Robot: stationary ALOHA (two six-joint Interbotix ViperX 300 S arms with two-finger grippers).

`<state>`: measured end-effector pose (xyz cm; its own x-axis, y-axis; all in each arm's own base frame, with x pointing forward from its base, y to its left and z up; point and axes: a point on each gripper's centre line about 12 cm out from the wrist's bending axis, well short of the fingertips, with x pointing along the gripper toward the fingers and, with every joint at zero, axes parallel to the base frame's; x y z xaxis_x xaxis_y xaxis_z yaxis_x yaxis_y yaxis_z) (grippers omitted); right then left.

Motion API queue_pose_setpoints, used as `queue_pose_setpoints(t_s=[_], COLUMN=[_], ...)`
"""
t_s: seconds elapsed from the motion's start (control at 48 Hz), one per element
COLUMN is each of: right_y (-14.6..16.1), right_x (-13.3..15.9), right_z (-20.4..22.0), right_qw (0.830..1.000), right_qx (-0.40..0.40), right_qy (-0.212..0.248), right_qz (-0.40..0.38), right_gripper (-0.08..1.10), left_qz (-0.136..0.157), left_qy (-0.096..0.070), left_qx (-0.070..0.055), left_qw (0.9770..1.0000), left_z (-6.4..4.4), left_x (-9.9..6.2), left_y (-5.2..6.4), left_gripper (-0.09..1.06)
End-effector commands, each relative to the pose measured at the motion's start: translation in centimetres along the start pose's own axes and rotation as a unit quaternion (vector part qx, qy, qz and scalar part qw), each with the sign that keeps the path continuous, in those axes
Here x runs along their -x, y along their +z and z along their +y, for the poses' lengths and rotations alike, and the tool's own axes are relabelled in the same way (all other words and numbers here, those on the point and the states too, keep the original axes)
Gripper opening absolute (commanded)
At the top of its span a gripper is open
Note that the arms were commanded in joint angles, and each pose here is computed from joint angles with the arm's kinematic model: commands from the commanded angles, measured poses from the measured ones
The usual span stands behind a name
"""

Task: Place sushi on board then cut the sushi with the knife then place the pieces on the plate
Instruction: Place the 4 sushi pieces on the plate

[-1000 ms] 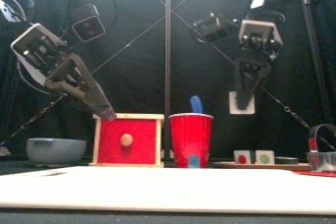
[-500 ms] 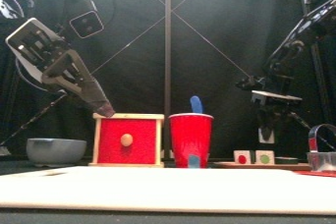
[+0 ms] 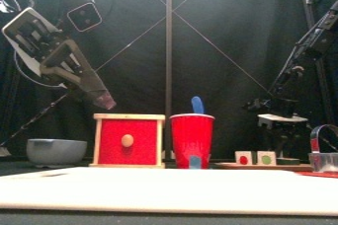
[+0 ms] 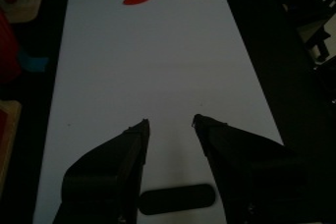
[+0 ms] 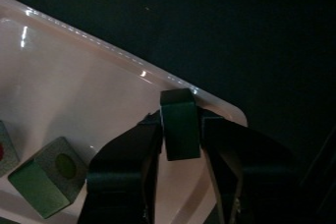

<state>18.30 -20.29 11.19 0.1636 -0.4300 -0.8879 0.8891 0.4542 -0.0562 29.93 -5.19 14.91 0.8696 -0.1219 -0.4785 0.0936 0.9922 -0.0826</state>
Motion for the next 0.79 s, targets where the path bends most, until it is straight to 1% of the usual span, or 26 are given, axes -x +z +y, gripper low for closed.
queue_pose_setpoints(t_s=[0.021,0.104,0.125,0.188,0.333,0.458,0.583,0.708,0.792], right_y=[0.5,0.4,0.5,0.5,0.9,1.0,0.4,-0.7,-1.4], right_x=[0.7,1.1,1.3,1.9,4.7,8.0,11.0,13.2,14.0], right_z=[0.0,-0.3,-0.3,-0.2,0.4,2.0,3.5,4.2,4.3], right_qw=[1.000,1.000,1.000,1.000,0.999,0.996,0.988,0.979,0.973], right_qx=[-0.004,-0.005,-0.004,-0.002,0.002,0.013,0.028,0.042,0.048], right_qy=[0.001,-0.007,-0.008,-0.010,-0.003,0.038,0.087,0.125,0.148], right_qz=[-0.011,-0.008,-0.009,-0.014,-0.040,-0.084,-0.125,-0.154,-0.168], right_gripper=[0.78,0.84,0.86,0.88,0.89,0.89,0.89,0.89,0.89], left_qz=[-0.019,-0.023,-0.023,-0.022,-0.021,-0.020,-0.020,-0.019,-0.018], left_qy=[0.001,0.003,0.003,0.004,0.007,0.008,0.008,0.009,0.009], left_qx=[0.010,0.017,0.017,0.021,0.029,0.029,0.029,0.031,0.031], left_qw=[0.9998,0.9996,0.9996,0.9995,0.9993,0.9993,0.9993,0.9993,0.9993], left_z=[-0.1,0.0,0.0,0.0,0.1,0.2,0.2,0.2,0.2], left_x=[0.3,0.5,0.5,0.6,0.8,0.8,0.8,0.8,0.9], left_y=[1.0,1.2,1.2,1.1,1.0,0.9,0.8,0.8,0.7], left_gripper=[0.80,0.80,0.80,0.80,0.80,0.80,0.80,0.80,0.80])
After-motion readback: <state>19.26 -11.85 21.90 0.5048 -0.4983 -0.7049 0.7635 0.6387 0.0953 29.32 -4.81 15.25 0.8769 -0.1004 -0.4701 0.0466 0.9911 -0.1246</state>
